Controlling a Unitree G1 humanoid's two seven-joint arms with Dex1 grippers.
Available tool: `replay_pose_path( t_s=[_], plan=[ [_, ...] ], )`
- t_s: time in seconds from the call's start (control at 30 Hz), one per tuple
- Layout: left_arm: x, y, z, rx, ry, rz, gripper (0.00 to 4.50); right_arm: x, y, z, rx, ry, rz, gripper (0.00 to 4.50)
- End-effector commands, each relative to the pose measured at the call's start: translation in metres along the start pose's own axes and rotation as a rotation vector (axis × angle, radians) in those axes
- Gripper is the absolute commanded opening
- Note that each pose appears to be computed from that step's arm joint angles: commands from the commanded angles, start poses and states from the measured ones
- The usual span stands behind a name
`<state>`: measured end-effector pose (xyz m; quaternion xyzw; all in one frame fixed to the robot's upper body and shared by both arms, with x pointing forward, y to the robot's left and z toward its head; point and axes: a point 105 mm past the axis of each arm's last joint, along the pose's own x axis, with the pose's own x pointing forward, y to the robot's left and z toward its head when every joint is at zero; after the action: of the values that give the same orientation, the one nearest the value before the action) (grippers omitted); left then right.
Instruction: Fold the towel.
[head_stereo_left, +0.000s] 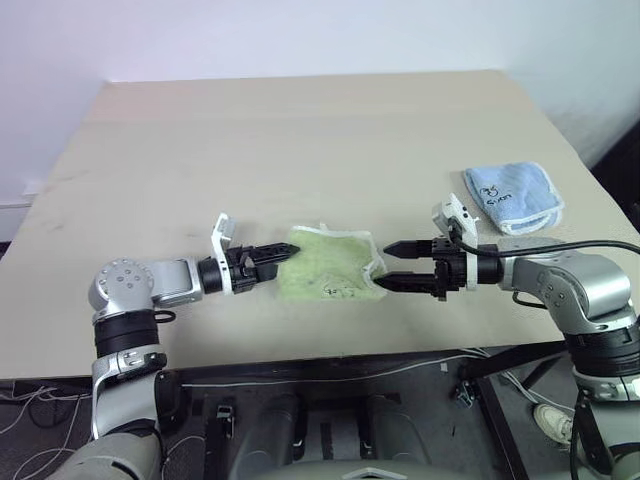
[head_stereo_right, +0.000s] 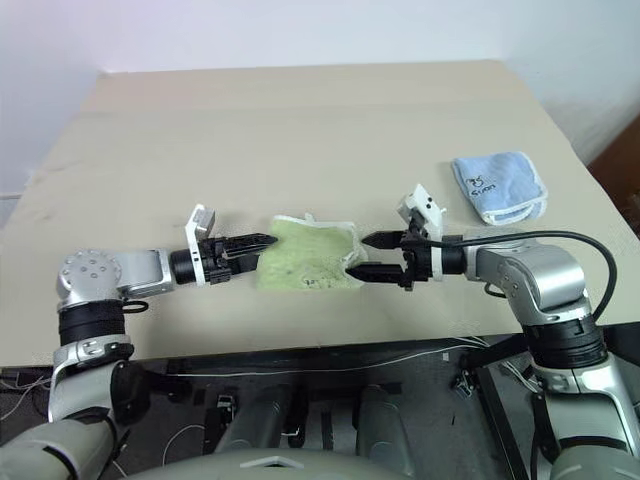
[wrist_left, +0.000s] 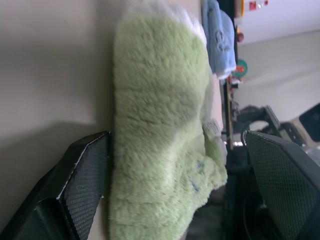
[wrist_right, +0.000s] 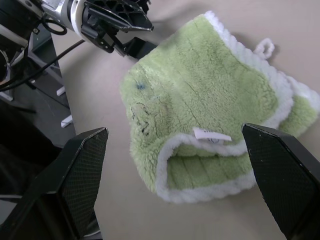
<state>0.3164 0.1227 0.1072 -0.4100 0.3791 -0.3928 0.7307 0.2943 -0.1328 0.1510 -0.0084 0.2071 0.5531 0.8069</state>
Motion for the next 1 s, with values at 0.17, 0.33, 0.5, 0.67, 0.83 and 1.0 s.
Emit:
replay_pose_path(
  t_s=[0.17,0.33,0.5,0.67,0.83,1.0],
  plan=[
    [0.011,-0.017,0.0,0.027,0.1,-0.053,4.47,-0.005,0.002,0.003,-0.047,-0.017,-0.05,4.5],
    [0.022,-0.018,0.001,0.025,0.111,-0.053,4.47,-0.004,-0.003,0.0,-0.051,-0.021,-0.093,4.5],
    [0.028,-0.014,-0.008,0.047,0.14,-0.036,4.47,-0.005,-0.009,-0.001,-0.054,-0.028,-0.138,4.5],
    [0.023,-0.013,-0.004,0.066,0.104,-0.054,3.64,-0.005,-0.009,-0.001,-0.056,-0.03,-0.138,4.5],
    [0.018,-0.02,-0.007,0.12,0.125,-0.101,2.0,-0.004,-0.013,-0.002,-0.059,-0.027,-0.155,4.5],
    [0.017,-0.022,-0.008,0.126,0.125,-0.127,0.25,0.0,-0.014,-0.001,-0.057,-0.04,-0.163,4.5]
  ],
)
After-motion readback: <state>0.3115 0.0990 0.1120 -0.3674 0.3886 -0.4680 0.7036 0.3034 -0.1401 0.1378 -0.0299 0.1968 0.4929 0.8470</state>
